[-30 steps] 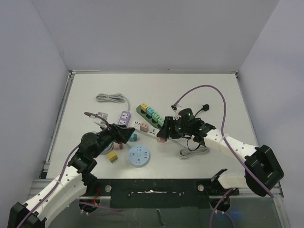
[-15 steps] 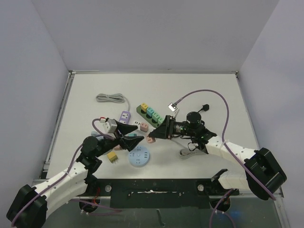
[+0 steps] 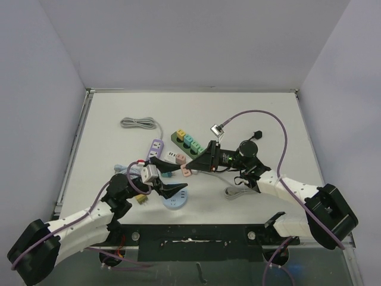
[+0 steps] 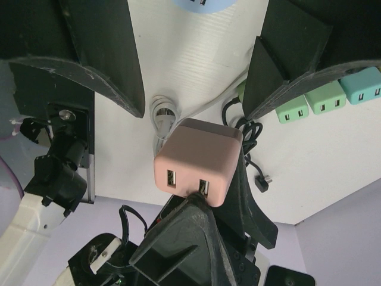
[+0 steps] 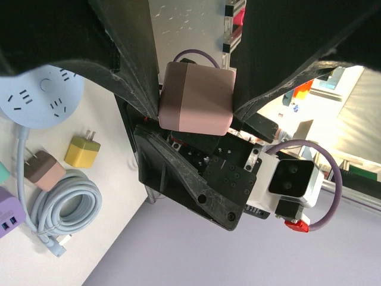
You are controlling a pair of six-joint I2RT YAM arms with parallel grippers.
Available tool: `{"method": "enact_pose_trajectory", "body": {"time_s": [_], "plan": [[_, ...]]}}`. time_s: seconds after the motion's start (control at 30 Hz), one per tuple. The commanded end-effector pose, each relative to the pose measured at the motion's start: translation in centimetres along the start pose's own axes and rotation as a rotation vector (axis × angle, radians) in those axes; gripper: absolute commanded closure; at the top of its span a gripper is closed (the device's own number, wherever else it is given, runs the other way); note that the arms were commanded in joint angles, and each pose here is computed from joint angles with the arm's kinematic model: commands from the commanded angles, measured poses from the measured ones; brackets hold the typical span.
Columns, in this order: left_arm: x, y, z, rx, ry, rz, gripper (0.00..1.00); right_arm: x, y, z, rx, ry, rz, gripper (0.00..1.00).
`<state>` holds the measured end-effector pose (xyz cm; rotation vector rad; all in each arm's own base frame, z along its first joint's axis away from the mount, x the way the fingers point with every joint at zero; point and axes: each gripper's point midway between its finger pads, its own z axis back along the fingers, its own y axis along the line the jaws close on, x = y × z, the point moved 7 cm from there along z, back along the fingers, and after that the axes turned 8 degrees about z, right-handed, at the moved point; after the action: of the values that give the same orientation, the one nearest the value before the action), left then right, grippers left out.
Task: Insert the plug
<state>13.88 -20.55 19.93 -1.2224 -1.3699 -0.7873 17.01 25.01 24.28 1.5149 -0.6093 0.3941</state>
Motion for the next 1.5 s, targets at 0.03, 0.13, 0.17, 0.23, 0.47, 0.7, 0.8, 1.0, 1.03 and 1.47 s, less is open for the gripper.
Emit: {"method": "enact_pose_trajectory", "body": {"time_s": [0.03,0.13,0.17,0.23,0.47,0.7,0.8,1.0,1.03,1.47], "plan": [[3.3,-0.1,-1.6,-0.05,-0.102,-0.159,0.35,0.7,1.5,-0.2,0.091,-0.011,0.047,0.56],[3.7,0.1,-1.7,-0.04,-0.126,-0.185,0.35,0.5,1.4,-0.4,0.096,-0.001,0.037,0.56],[3.7,0.2,-1.7,-0.033,-0.132,-0.19,0.35,0.5,1.3,-0.4,0.094,0.001,0.033,0.56],[4.0,0.3,-1.8,-0.019,-0.145,-0.205,0.35,0.3,1.2,-0.6,0.095,0.006,0.026,0.56],[4.0,-0.1,-1.9,-0.032,-0.161,-0.219,0.38,0.2,0.8,-1.1,0.095,0.006,-0.011,0.56],[3.4,-0.1,-2.2,-0.041,-0.148,-0.206,0.63,0.1,0.7,-1.3,0.119,-0.002,-0.046,0.55],[3.3,0.2,-2.2,-0.017,-0.14,-0.196,0.67,-0.1,0.3,-1.3,0.099,0.013,-0.058,0.47],[2.1,2.2,-2.2,0.159,0.001,-0.138,0.7,0.2,-3.0,-0.4,-0.213,0.045,-0.02,0.34],[1.8,2.5,-2.2,0.193,0.028,-0.127,0.7,0.5,-3.4,-0.2,-0.29,0.059,0.005,0.33],[0.1,4.1,-2.8,0.297,0.212,-0.058,0.71,2.2,-2.4,-0.7,-0.592,0.182,0.285,0.33]]}}
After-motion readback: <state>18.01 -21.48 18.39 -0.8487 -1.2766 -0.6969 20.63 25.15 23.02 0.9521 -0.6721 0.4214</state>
